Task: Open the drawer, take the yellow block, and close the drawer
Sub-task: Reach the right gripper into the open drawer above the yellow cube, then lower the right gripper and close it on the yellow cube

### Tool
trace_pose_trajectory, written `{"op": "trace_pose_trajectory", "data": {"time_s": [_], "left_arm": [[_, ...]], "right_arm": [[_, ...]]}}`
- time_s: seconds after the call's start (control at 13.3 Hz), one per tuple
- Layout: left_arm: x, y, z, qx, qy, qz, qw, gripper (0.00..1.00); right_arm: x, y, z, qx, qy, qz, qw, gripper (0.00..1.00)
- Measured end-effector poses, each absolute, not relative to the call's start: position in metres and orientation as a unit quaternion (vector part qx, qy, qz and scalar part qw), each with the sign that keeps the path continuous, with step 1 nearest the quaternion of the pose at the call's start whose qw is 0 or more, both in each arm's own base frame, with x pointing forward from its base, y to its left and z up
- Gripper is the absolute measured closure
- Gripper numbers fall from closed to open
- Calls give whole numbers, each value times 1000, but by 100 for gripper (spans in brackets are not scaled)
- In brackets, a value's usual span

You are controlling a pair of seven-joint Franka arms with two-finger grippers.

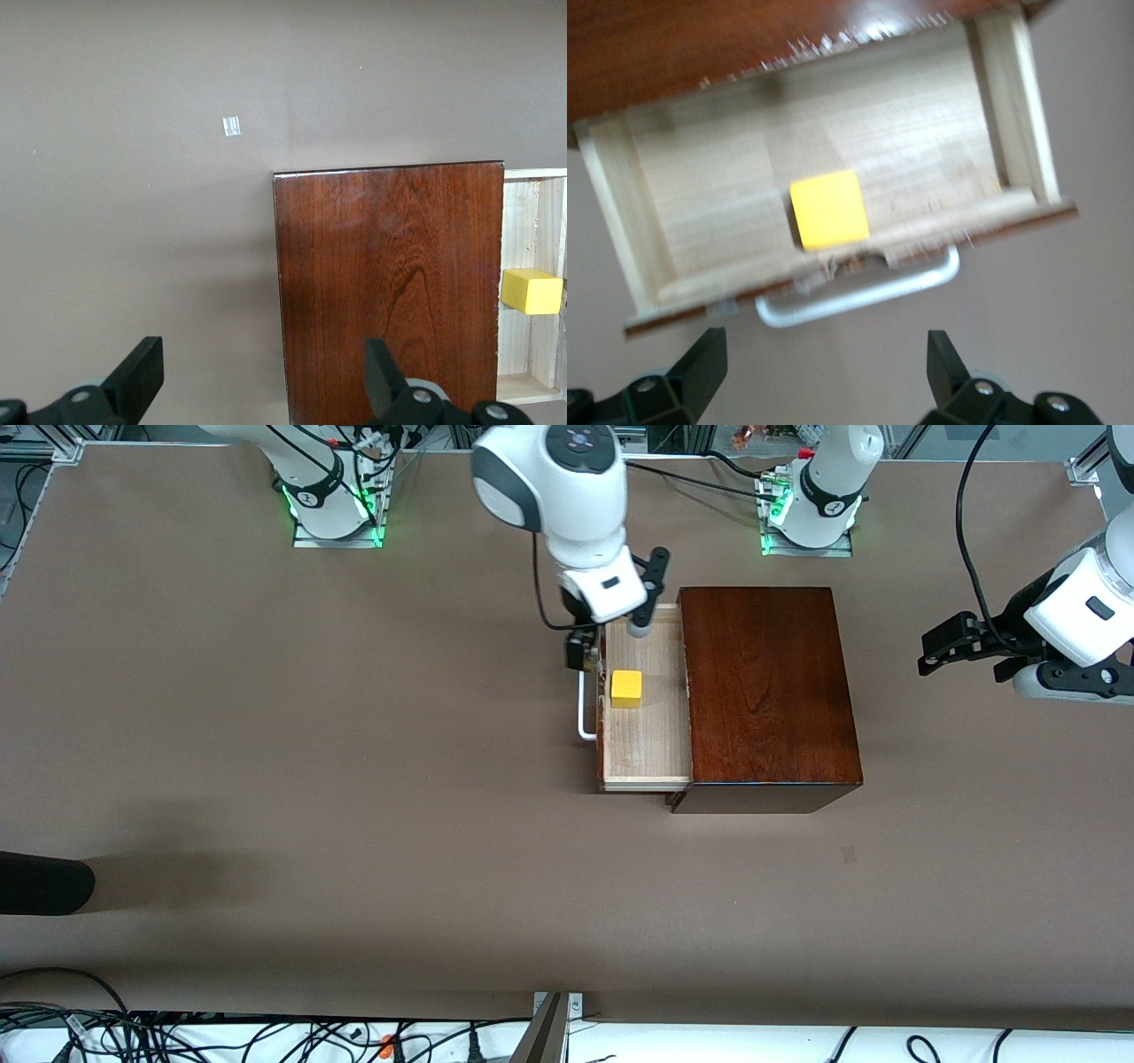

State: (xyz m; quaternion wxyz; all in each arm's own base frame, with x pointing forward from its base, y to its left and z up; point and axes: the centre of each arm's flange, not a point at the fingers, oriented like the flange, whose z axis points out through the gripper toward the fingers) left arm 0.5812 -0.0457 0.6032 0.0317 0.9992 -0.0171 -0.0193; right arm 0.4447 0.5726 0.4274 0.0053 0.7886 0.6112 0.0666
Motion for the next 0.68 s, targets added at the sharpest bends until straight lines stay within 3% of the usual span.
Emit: {"op": "trace_pose_trajectory", "data": {"time_s": [0.3,0.68], "left_arm": [[581,-44,603,999,-15,-19,32,0],[582,-43,603,999,-15,-19,32,0]], "right_arm": [[445,604,393,770,632,90,3,0],[453,613,355,748,659,78,18,0]]}}
